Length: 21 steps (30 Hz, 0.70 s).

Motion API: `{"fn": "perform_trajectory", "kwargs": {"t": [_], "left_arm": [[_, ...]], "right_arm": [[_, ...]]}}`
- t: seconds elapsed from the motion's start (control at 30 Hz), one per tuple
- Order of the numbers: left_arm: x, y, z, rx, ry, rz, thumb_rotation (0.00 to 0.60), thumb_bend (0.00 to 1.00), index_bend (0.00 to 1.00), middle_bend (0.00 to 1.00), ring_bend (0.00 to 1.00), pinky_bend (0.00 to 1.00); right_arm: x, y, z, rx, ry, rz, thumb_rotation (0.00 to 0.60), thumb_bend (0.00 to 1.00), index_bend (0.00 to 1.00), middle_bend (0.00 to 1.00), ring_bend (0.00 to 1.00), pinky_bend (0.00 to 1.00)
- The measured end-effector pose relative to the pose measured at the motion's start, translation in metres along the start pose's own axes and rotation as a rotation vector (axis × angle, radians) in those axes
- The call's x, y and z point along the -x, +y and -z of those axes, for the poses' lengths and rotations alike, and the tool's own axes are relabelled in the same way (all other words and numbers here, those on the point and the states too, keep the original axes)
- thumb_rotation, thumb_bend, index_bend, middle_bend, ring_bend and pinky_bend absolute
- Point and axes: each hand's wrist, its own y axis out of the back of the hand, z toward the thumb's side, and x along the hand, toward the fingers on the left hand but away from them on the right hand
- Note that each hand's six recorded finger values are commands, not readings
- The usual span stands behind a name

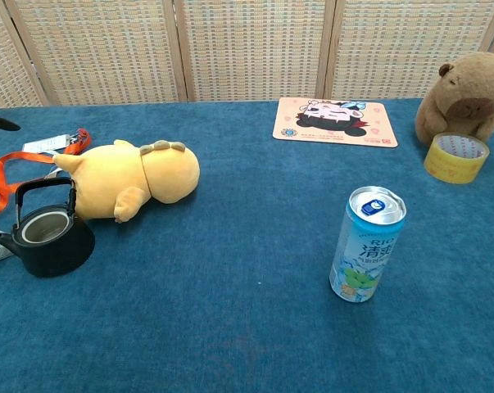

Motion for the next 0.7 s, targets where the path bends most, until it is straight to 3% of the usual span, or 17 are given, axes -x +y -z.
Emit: {"fn": "perform_trajectory", "kwargs": {"t": [0.27,0.53,0.6,0.67,0.7], "left_arm": [[0.029,-0.039,0.027,0.037,0.065,-0.003,0.600,0.40,0.57,0.00,0.00,0.00],[0.024,-0.078,0.028,0.102,0.086,0.033,0.600,0.40,0.55,0.00,0.00,0.00],[0.020,-0.084,0.026,0.115,0.081,0.040,0.600,0.40,0.43,0.00,0.00,0.00],[0.017,-0.088,0.023,0.125,0.075,0.046,0.600,0.33,0.16,0.00,0.00,0.00],[0.017,-0.089,0.023,0.129,0.075,0.050,0.600,0.30,0.09,0.00,0.00,0.00]], "right_arm": [[0.000,-0.001,-0.001,-0.001,0.005,-0.007,0.600,0.00,0.00,0.00,0.00,0.00],[0.000,-0.001,-0.001,0.001,0.004,-0.009,0.600,0.00,0.00,0.00,0.00,0.00],[0.000,-0.001,0.000,0.003,0.002,-0.008,0.600,0.00,0.00,0.00,0.00,0.00],[0.000,0.000,0.000,0.003,0.000,-0.007,0.600,0.00,0.00,0.00,0.00,0.00],[0.000,0.000,0.000,0.004,0.000,-0.007,0.600,0.00,0.00,0.00,0.00,0.00]]}}
